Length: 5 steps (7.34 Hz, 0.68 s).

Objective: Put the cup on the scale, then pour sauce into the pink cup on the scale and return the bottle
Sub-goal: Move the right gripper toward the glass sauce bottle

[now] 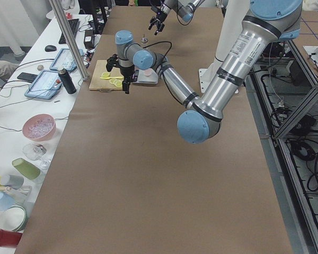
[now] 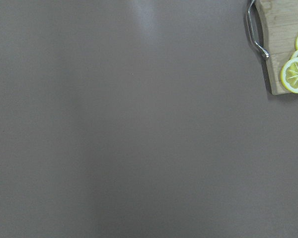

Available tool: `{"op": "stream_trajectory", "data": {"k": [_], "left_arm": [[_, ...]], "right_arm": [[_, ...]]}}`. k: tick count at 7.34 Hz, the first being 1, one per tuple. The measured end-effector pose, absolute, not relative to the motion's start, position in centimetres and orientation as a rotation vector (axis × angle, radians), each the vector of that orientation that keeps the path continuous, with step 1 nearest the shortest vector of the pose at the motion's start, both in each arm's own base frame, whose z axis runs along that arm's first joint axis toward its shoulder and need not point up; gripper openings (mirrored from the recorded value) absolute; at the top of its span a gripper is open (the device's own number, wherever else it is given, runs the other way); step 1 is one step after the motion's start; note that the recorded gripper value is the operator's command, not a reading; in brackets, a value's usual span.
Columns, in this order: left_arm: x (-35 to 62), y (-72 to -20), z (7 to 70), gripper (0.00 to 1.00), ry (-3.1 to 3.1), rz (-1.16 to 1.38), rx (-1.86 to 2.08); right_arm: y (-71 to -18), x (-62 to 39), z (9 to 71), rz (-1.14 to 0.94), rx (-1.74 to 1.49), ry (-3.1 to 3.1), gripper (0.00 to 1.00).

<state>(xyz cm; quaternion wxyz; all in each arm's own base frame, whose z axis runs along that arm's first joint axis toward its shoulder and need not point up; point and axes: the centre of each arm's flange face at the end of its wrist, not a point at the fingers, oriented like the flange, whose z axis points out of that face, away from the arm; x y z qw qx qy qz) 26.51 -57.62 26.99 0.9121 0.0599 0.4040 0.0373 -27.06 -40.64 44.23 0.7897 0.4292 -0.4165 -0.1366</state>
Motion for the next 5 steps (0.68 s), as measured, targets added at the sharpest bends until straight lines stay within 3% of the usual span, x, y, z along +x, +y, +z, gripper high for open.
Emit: {"op": "stream_trajectory", "data": {"k": [5], "left_arm": [[26.5, -57.6, 27.0, 0.99, 0.832, 0.077, 0.123]], "right_arm": [[-36.1, -32.7, 44.1, -0.273, 0.980, -0.907, 0.99]]}}
